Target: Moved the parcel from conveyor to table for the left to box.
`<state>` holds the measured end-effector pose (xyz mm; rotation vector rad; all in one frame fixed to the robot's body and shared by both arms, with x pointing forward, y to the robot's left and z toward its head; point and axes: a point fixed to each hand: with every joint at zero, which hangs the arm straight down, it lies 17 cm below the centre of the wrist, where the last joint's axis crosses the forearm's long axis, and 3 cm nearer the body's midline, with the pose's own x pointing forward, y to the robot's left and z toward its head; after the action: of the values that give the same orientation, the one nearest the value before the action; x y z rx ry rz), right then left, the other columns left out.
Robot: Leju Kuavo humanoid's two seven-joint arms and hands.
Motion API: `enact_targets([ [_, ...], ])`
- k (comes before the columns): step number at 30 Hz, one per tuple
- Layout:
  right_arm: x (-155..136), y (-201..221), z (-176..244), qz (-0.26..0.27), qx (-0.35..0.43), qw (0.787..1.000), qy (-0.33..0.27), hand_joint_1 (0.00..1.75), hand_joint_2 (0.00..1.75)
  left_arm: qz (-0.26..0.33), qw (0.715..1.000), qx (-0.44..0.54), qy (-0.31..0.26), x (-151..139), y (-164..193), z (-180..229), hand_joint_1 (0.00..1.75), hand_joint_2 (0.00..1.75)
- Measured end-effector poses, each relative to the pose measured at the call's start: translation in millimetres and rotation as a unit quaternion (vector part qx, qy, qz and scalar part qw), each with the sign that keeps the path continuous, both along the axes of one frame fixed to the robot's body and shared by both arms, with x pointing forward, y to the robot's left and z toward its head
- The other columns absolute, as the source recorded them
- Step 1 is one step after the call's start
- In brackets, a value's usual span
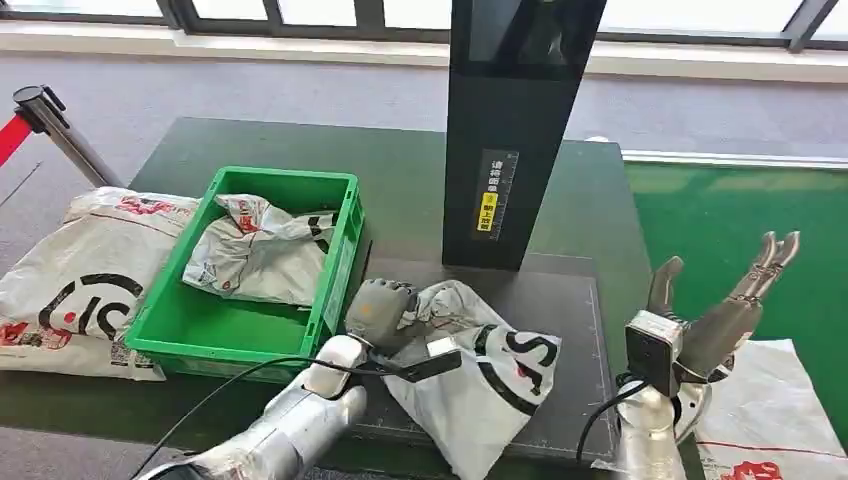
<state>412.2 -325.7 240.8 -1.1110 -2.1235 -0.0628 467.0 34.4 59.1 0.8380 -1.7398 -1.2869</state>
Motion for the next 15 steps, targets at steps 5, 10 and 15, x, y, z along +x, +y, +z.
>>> enact_targets([
  [5, -4.6, -1.9, -2.3, -0.003, 0.002, 1.0, 0.002, 0.0, 1.75, 0.026, 0.98, -0.107, -0.163, 11.3, 42.3, 121.5, 1.75, 1.75],
  [10, -6.3, -2.9, -2.1, -0.005, 0.002, 1.0, 0.001, 0.0, 1.75, 0.101, 0.959, -0.134, -0.23, 11.9, 110.6, 167.9, 1.75, 1.75],
  [15, -6.2, -3.3, -1.8, -0.005, 0.003, 1.0, 0.0, 0.0, 1.75, 0.133, 0.933, -0.156, -0.295, -0.9, 157.0, 209.1, 1.75, 1.75],
])
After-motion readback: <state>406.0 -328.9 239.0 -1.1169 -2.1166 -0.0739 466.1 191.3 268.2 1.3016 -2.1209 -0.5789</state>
